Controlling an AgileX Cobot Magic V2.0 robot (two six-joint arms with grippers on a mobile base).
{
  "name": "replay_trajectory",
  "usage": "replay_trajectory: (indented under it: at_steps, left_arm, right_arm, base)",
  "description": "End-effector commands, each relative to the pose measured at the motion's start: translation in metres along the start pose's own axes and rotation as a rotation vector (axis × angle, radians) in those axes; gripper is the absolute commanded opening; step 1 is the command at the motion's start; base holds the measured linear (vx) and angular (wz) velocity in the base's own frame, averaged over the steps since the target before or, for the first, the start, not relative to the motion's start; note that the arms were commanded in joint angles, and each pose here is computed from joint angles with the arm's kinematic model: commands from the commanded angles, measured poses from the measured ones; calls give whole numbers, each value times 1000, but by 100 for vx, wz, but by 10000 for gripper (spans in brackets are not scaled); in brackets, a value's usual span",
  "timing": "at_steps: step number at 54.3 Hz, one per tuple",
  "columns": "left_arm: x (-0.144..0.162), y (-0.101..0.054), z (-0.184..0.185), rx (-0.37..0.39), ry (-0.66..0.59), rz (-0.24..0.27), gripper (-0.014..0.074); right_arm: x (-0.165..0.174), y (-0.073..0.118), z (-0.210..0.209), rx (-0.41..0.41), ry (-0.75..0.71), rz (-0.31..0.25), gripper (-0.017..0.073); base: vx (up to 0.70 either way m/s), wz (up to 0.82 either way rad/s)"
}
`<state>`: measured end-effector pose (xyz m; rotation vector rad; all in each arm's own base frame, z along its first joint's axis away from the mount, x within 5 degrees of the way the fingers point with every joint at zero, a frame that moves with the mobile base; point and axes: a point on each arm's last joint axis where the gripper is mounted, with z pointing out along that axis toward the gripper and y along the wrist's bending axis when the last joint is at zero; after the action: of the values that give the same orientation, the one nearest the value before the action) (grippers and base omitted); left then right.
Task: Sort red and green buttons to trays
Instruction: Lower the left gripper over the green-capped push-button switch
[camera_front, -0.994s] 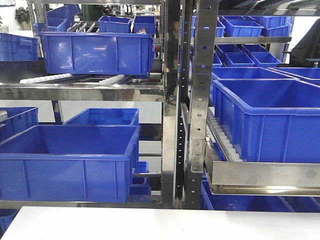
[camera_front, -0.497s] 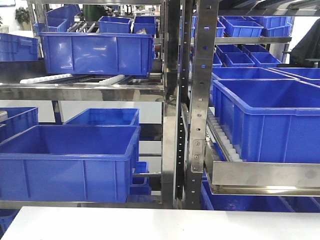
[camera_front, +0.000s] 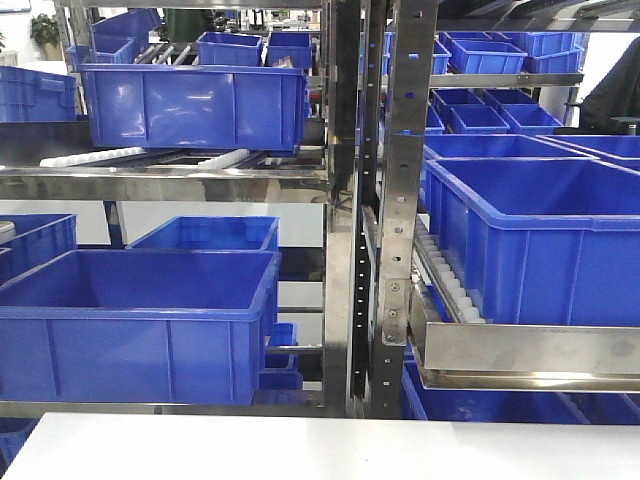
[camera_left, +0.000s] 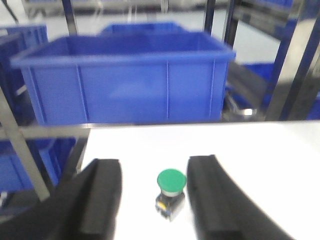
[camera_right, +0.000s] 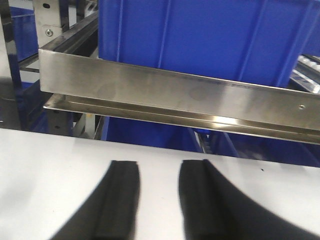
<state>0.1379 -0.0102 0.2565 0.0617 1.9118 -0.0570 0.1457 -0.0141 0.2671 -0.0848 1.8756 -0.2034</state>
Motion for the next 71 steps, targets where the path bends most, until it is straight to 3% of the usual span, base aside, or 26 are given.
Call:
replay_trajectory:
  at_steps: [1, 8, 11, 19, 28, 41, 55, 71]
  left_arm:
    - [-16, 0, 9, -1, -94, -13, 512]
    - [-10, 0, 28, -4, -45, -16, 516]
    - [-4, 0, 38, -5, 1, -12, 516]
    - [17, 1, 65, -6, 157, -1, 516]
    - [30, 1, 95, -8, 246, 1, 516]
    - [22, -1, 144, 27, 293, 108, 516]
    - [14, -1, 176, 23, 300, 84, 516]
    - [20, -1, 185, 19, 329, 49, 516]
  right_arm:
    - [-20, 1, 11, -26, -136, -3, 423]
    - [-17, 4, 30, -62, -138, 82, 456]
    - [-16, 6, 37, -78, -137, 90, 456]
    - [-12, 11, 49, -123, -133, 15, 456]
    - [-7, 15, 54, -151, -98, -67, 456]
    - [-6, 15, 54, -151, -94, -68, 456]
    - [-2, 13, 55, -137, -43, -72, 456]
    - [1, 13, 55, -130, -18, -73, 456]
  base:
    - [0, 0]
    - [0, 0]
    - [0, 0]
    - [0, 0]
    - [0, 0]
    - [0, 0]
    - [0, 0]
    - [0, 0]
